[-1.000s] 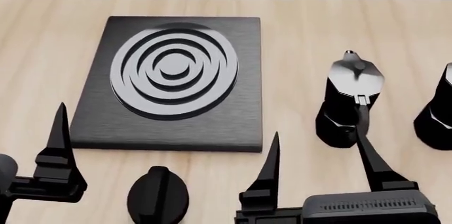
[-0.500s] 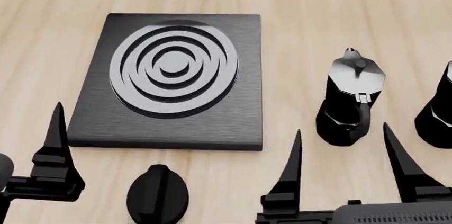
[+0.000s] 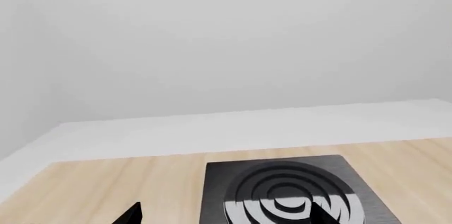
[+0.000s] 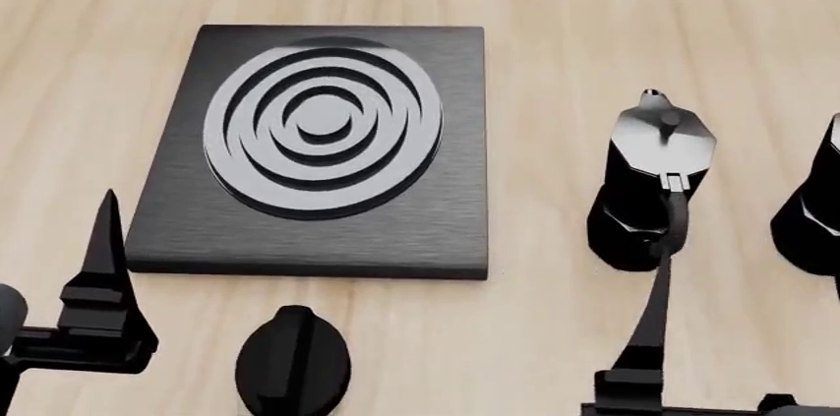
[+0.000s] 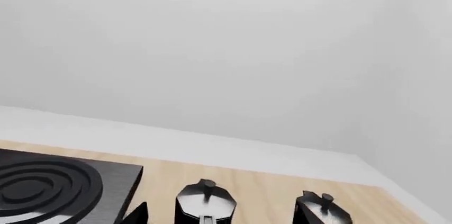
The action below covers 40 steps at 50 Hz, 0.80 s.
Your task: Put the right moka pot on the stove.
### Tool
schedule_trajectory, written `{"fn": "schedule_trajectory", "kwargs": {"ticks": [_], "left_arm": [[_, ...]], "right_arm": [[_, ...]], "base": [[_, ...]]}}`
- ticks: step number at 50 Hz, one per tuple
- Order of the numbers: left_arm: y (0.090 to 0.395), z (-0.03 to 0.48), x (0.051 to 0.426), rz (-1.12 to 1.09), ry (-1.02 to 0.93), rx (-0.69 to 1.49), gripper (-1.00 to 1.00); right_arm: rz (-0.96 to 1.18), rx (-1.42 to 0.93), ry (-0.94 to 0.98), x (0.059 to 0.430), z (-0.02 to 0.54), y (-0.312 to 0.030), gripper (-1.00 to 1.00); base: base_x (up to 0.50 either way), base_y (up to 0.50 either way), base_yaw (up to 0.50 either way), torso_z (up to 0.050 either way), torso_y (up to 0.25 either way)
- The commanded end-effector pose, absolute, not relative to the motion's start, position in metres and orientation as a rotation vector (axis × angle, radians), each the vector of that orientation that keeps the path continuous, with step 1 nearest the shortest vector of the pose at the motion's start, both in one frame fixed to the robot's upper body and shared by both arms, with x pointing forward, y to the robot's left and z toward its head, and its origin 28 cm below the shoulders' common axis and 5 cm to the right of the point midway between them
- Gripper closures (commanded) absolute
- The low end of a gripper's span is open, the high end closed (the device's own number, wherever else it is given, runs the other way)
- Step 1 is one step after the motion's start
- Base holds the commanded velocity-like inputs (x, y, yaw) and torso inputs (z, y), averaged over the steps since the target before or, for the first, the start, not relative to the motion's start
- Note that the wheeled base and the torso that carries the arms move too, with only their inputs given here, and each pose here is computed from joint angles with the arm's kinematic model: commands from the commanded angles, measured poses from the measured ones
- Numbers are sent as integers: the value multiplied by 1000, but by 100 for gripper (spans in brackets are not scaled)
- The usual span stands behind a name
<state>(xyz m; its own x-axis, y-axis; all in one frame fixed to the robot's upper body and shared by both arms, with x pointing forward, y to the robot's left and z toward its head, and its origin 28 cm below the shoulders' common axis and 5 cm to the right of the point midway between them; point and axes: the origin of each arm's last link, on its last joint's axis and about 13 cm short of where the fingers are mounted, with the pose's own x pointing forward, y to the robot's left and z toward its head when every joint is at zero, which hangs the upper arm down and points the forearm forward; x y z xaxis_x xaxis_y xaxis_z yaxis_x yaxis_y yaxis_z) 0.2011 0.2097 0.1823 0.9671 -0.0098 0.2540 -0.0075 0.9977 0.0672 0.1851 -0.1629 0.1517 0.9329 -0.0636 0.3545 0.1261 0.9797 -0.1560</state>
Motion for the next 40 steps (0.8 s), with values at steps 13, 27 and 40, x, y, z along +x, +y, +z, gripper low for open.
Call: {"fn": "schedule_trajectory", "kwargs": {"ticks": [13,27,40], "left_arm": [[210,183,201,-5,-254,60,-100],[210,182,201,-3,-254,62,-100],[210,182,202,1,-253,67,-100]], "right_arm": [[-219,-184,-317,174,147,-196,-100],[-264,-184,-291,170,141,-215,-100],[-288,-179,-271,169,126,-231,-100]], "base": [[0,0,0,0,0],[0,0,0,0,0],[0,0,0,0,0]]}}
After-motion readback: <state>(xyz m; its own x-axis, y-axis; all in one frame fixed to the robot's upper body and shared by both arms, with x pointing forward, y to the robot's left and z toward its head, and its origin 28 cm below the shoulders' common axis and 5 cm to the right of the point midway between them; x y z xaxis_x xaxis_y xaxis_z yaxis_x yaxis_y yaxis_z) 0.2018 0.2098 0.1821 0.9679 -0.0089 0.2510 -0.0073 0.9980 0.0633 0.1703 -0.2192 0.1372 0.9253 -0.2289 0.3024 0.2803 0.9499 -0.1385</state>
